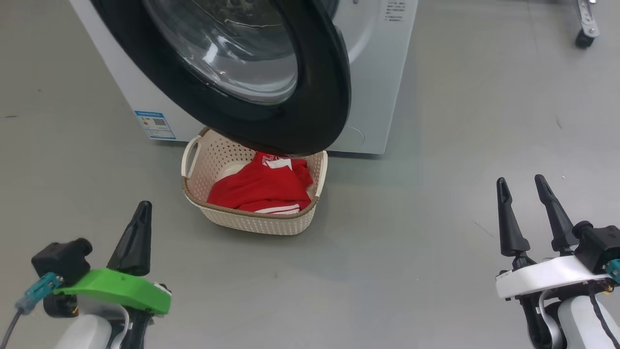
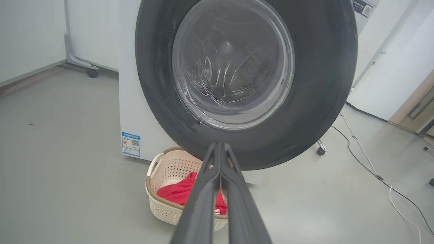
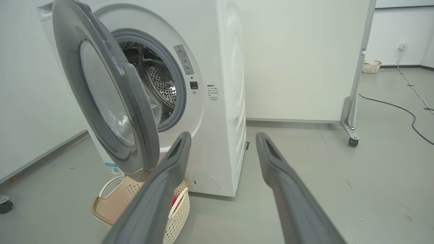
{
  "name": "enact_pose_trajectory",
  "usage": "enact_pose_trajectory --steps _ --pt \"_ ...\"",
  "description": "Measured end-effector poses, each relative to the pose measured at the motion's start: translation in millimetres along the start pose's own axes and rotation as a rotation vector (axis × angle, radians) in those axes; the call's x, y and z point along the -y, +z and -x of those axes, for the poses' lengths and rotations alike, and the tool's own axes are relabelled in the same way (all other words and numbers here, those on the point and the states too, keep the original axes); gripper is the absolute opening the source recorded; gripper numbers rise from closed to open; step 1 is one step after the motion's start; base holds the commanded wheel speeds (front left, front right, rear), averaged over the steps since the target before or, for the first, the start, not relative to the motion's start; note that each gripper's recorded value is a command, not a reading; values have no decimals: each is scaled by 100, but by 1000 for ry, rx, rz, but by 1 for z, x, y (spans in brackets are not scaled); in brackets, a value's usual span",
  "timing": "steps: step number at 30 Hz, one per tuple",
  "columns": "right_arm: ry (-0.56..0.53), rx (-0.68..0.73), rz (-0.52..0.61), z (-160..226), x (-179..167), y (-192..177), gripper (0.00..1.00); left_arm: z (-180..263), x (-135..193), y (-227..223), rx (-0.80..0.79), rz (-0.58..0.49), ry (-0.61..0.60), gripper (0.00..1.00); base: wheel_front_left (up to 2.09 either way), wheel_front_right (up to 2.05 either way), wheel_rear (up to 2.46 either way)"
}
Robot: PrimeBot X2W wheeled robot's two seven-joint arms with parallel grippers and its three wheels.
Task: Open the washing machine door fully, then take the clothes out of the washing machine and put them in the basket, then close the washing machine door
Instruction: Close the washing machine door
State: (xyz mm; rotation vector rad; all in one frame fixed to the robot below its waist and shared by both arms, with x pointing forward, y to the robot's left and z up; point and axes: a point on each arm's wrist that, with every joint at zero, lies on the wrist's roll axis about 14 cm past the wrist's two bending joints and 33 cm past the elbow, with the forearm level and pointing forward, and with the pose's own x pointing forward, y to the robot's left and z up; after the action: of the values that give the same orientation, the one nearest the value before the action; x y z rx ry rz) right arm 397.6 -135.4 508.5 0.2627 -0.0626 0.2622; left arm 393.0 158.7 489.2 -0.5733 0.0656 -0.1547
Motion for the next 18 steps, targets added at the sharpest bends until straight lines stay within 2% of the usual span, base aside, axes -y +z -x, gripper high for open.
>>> enact_pose_trajectory --steps 4,8,9,10,11,12,18 --pt "53 -3 -12 -5 -20 -2 100 18 -17 12 41 -114 57 0 0 0 0" --pt "79 1 -14 -5 -30 -1 100 27 -21 15 52 -145 82 0 0 0 0" --pt "84 2 -14 -6 -32 -1 100 29 -21 16 55 -150 85 5 0 0 0" --pt "89 3 -14 -6 -34 -1 100 30 -20 15 53 -168 86 35 0 0 0" --pt "94 3 -15 -6 -35 -1 100 32 -18 13 47 -193 74 71 0 0 0" --pt "96 3 -17 -6 -37 -1 100 33 -16 11 38 -212 69 100 0 0 0" --pt "96 -10 -17 -1 -39 -5 100 37 -13 5 27 -258 74 100 0 0 0"
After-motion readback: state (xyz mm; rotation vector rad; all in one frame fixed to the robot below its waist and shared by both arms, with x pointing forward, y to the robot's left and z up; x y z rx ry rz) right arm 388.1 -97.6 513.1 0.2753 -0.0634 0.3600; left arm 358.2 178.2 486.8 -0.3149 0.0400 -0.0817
